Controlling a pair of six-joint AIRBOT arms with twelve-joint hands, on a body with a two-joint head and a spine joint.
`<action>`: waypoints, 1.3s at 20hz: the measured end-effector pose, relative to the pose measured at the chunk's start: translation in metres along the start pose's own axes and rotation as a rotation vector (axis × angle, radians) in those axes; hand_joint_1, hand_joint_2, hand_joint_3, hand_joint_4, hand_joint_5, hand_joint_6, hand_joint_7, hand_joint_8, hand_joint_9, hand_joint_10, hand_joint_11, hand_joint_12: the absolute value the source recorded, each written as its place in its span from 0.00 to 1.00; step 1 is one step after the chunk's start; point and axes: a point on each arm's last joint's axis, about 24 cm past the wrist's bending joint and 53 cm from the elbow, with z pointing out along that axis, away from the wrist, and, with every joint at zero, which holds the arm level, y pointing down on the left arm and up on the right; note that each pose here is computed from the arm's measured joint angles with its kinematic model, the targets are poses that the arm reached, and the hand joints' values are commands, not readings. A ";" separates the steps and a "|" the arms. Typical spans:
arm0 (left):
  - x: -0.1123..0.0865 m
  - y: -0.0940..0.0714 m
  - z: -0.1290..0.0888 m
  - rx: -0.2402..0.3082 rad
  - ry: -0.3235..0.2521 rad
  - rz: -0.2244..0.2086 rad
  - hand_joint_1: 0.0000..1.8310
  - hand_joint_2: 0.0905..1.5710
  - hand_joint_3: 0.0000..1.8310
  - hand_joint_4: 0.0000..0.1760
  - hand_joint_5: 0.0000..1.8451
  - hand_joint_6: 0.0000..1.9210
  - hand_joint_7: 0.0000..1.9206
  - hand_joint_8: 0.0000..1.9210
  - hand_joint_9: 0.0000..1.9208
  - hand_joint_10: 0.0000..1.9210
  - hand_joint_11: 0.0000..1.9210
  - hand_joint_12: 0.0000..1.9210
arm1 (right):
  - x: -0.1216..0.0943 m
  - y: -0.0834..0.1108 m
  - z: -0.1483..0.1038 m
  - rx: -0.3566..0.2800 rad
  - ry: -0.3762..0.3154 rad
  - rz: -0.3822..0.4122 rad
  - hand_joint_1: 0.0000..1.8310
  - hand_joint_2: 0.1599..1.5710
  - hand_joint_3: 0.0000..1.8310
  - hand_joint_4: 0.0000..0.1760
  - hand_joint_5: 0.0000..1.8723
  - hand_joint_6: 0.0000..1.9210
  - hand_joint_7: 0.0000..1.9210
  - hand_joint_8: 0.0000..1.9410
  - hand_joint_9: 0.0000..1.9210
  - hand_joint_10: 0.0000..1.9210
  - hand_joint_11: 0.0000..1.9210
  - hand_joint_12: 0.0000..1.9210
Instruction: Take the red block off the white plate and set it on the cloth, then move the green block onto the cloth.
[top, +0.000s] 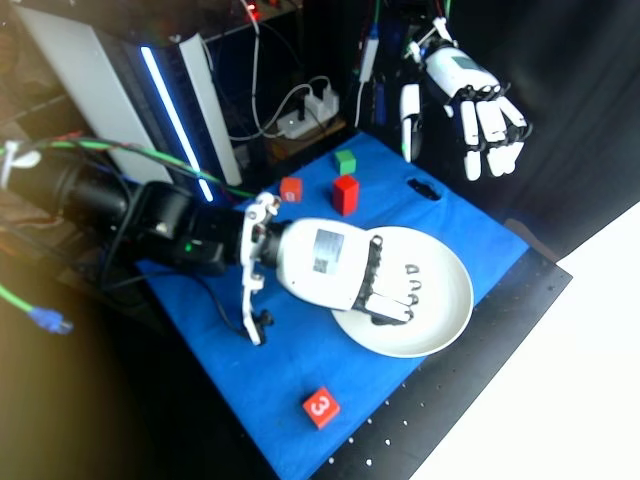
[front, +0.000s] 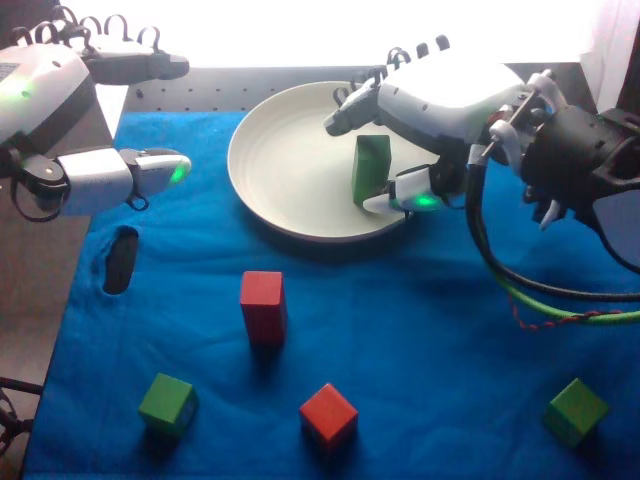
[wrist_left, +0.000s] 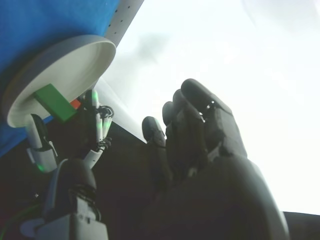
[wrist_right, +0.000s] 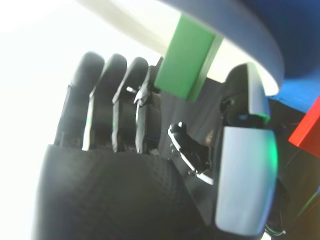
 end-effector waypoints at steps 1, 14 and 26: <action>0.000 0.000 0.000 0.001 -0.002 0.000 0.39 0.68 0.00 0.33 0.27 0.00 0.20 0.00 0.19 0.01 0.00 0.59 | 0.003 0.001 0.001 0.000 0.008 0.001 0.67 0.60 0.00 0.00 0.41 0.00 0.47 0.02 0.36 0.34 0.17 0.80; -0.003 0.000 0.000 0.000 -0.014 -0.004 0.40 0.69 0.00 0.23 0.28 0.00 0.20 0.00 0.19 0.00 0.00 0.54 | 0.004 0.004 0.004 0.000 0.019 0.003 0.68 0.67 0.00 0.00 0.54 0.42 0.52 0.56 0.46 0.52 0.29 0.84; -0.006 0.002 -0.009 -0.010 -0.017 -0.002 0.38 0.69 0.00 0.51 0.28 0.00 0.18 0.00 0.16 0.00 0.00 0.47 | -0.071 0.063 -0.058 -0.167 -0.154 -0.066 0.76 0.68 0.00 0.00 0.47 0.57 0.54 0.46 0.46 0.65 0.35 0.79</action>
